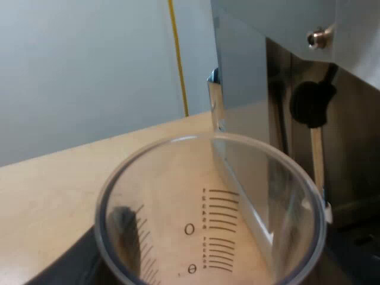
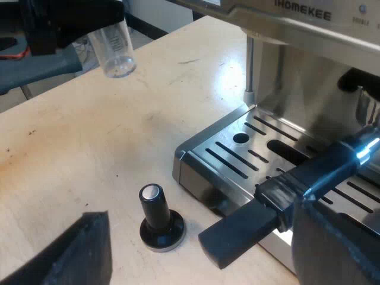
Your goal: Pour the beans into the coffee machine
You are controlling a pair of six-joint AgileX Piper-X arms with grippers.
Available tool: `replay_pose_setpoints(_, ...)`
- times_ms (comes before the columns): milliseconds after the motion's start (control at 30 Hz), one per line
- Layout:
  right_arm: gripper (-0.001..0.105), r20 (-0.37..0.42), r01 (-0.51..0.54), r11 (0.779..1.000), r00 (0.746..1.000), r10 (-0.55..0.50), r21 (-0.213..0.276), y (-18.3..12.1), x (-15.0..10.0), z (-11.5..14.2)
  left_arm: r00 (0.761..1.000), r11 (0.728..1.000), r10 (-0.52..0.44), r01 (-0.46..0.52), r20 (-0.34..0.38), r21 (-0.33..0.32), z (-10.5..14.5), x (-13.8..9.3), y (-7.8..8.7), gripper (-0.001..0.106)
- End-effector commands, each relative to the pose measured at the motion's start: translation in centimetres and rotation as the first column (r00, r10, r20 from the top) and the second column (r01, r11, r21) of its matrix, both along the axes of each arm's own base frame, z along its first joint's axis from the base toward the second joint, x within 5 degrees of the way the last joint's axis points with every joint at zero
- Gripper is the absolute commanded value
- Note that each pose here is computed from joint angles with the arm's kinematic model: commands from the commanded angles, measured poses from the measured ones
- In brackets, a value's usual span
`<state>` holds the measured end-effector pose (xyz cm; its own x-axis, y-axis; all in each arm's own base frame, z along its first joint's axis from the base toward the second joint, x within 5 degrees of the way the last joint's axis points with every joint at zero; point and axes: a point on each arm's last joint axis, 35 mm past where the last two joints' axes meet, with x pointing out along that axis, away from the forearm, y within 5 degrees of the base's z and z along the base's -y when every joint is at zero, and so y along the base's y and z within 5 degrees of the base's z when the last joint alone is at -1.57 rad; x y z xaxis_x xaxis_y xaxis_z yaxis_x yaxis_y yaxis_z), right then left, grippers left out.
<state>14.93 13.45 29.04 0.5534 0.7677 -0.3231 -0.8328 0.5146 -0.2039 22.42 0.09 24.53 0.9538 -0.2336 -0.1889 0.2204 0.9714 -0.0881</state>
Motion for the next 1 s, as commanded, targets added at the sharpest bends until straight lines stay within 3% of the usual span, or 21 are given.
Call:
replay_pose_setpoints(33, 0.065, 0.034, -0.015, 1.000, 0.999, 0.015, 0.016, 0.1, 0.0, 0.4, 1.000, 0.999, -0.006, 0.006, 0.012, -0.032, -0.3, 0.7, 0.0, 0.037)
replay_pose_setpoints(133, 0.065, 0.034, -0.015, 1.000, 0.999, 0.014, 0.017, 0.1, 0.0, 0.5, 1.000, 0.998, -0.003, 0.002, -0.023, -0.064, -1.3, 1.4, 0.1, 0.040)
replay_pose_setpoints(367, 0.065, 0.034, -0.015, 1.000, 0.999, 0.014, 0.017, 0.1, 0.0, 0.5, 0.998, 0.998, -0.003, -0.001, -0.062, -0.066, -3.9, 3.2, 0.2, 0.038)
replay_pose_setpoints(1000, 0.065, 0.034, -0.015, 1.000, 0.999, 0.014, 0.017, 0.1, 0.0, 0.5, 0.997, 0.995, -0.048, 0.042, -0.066, -0.096, -10.3, 6.1, 0.1, 0.038)
